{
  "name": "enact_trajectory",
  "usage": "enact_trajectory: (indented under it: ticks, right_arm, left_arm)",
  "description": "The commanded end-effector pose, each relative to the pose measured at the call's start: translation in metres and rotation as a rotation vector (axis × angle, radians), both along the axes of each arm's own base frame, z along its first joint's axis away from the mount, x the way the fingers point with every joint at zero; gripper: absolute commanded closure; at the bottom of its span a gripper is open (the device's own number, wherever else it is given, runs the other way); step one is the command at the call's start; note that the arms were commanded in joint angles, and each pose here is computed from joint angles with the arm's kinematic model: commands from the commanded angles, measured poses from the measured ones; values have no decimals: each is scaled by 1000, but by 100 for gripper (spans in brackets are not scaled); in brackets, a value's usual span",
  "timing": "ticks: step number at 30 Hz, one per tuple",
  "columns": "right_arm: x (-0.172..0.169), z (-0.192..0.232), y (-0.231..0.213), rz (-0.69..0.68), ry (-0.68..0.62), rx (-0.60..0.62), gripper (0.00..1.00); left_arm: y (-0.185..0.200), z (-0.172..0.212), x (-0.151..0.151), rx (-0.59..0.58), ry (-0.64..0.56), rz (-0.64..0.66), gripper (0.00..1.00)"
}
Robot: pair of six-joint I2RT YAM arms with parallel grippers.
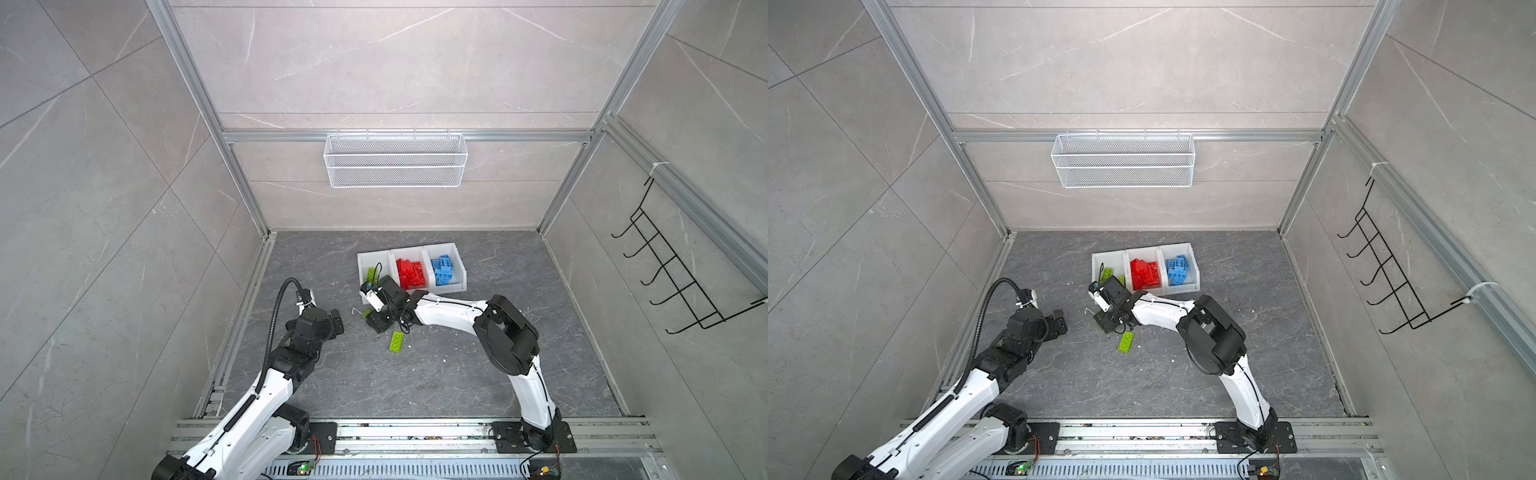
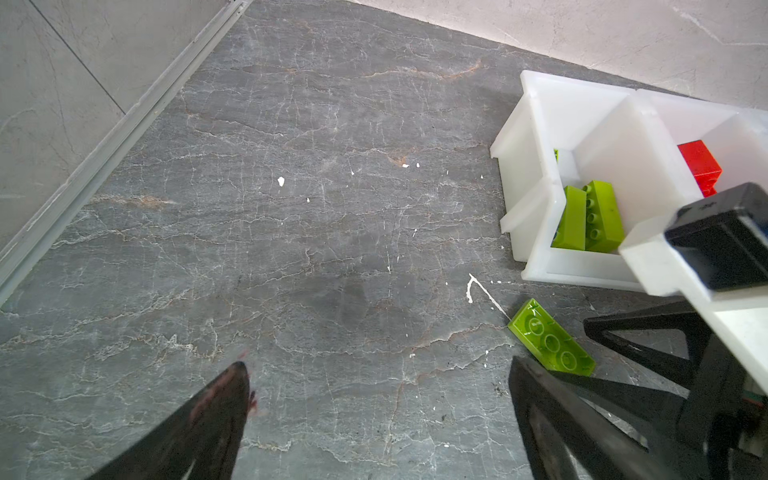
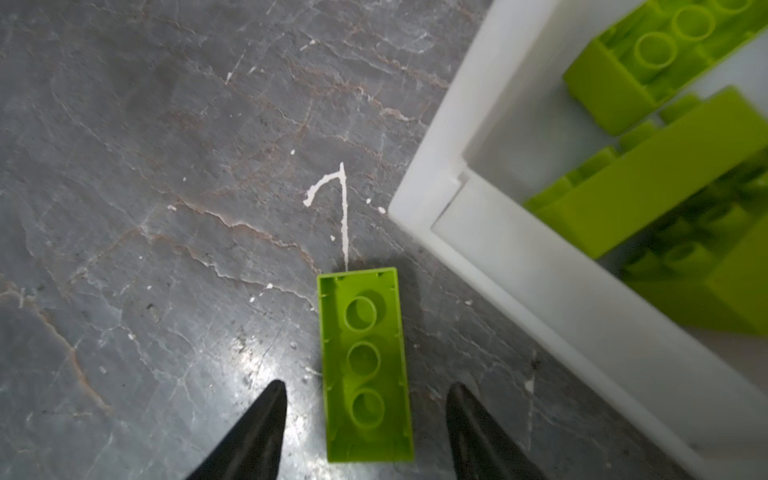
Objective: Sort the legos into containers by color
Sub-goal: 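Lower the right gripper and grasp the lime-green brick beside the bin, then carry the green brick into the green compartment and release with the right gripper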
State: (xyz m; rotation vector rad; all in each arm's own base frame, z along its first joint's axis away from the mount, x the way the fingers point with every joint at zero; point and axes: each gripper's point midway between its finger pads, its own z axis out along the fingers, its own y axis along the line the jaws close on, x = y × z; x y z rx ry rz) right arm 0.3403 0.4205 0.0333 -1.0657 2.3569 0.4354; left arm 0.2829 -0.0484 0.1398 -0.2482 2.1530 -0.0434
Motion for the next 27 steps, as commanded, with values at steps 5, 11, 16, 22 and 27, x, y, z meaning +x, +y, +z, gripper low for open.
enact_trajectory:
  ticks: [5,11,16,22,27]
  right_arm:
    - [-2,-17,2,28,9,-68,43]
    - [-1,-18,2,31,6,-76,57]
    - [-2,6,4,28,-30,-28,67]
    - [-2,53,5,6,-86,77,80]
    - [4,85,0,-27,-131,116,81]
  left_arm:
    - [4,8,5,3,-37,21,1]
    - [5,9,5,3,-39,24,1]
    - [5,10,4,0,-42,26,1]
    - [5,9,5,2,-42,27,1]
    - [5,10,5,0,-43,28,1]
